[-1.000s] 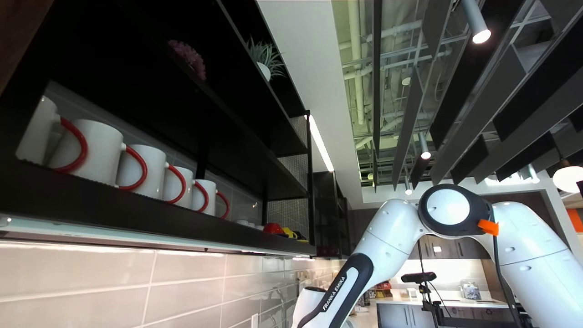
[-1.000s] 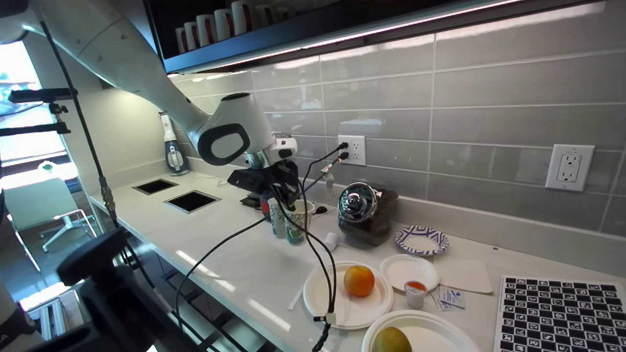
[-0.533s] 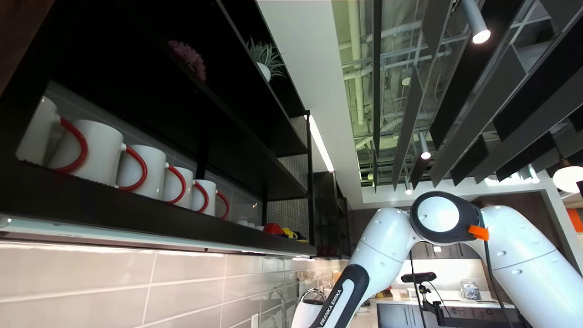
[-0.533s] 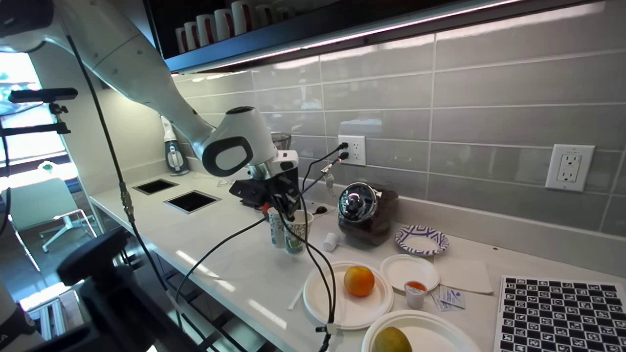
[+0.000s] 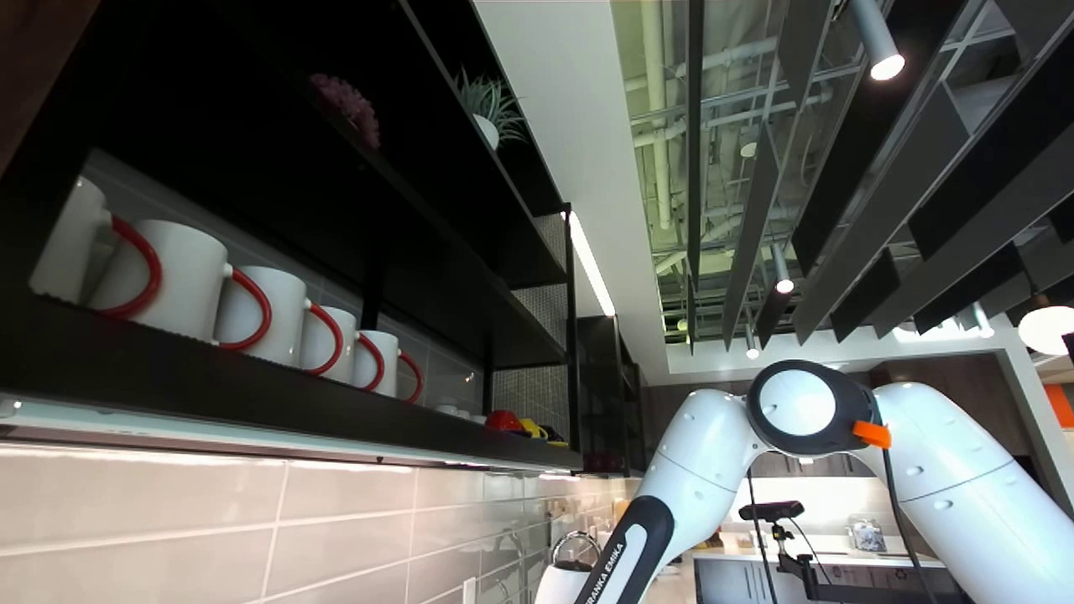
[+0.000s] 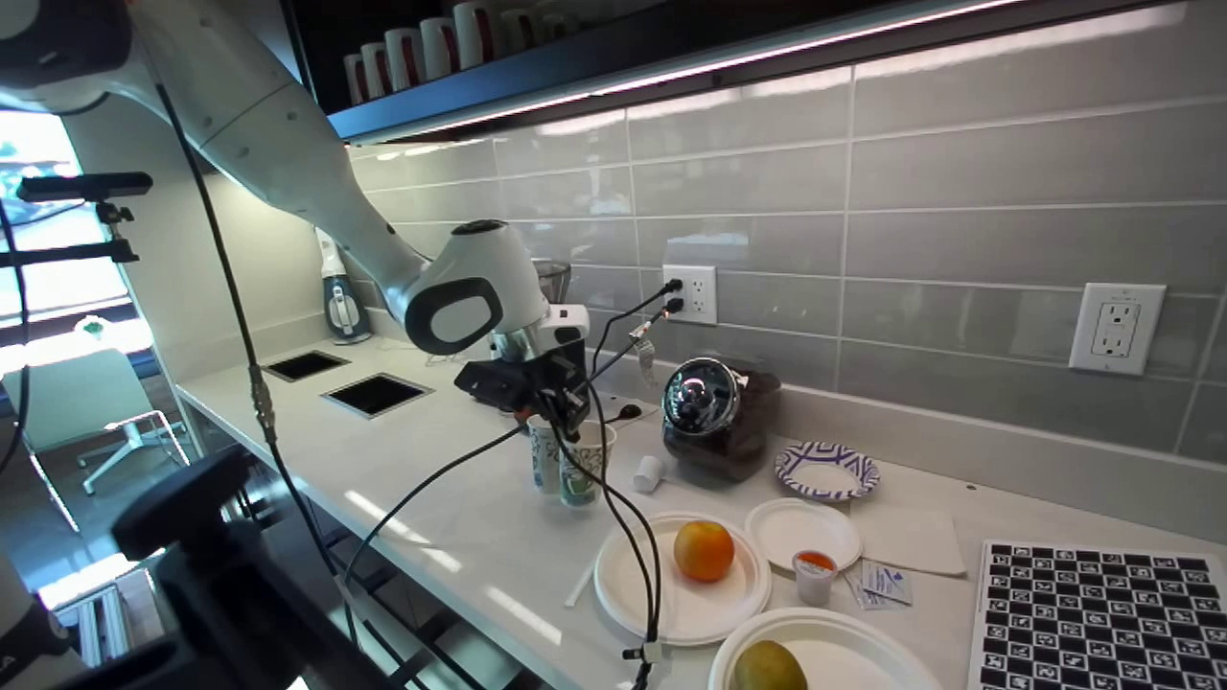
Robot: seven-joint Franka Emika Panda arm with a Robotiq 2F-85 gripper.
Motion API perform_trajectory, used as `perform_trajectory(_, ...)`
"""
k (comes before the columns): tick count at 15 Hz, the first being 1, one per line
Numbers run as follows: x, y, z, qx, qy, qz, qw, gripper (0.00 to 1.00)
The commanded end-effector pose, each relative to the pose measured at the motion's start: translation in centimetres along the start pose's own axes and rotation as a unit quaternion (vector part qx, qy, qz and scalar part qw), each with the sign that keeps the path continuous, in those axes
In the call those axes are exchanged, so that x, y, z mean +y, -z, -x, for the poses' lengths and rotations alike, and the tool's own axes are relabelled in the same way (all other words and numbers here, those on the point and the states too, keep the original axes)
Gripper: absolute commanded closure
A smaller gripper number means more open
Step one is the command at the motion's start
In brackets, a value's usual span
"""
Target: Pick up the two coffee cups from the cabinet and put them on the counter.
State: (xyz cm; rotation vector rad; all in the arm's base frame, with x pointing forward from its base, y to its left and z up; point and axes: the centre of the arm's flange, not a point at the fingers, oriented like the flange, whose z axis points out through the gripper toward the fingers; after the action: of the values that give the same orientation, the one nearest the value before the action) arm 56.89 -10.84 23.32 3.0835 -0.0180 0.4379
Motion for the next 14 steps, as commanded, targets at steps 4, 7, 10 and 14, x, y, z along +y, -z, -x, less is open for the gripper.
perform_trajectory(4,-0.13,-1.47,-0.62,-0.006,0.011,-0.002,0.9999,0.82)
perform_trajectory(7,-0.14,-1.77,-0.70,-0.008,0.016,0.001,0.9998,0.56)
perform_trajectory(10,-0.14,-1.95,-0.68,-0.011,0.020,0.001,0.9997,0.35)
perform_trajectory(14,-0.12,-1.98,-0.64,-0.015,0.023,0.004,0.9996,0.07)
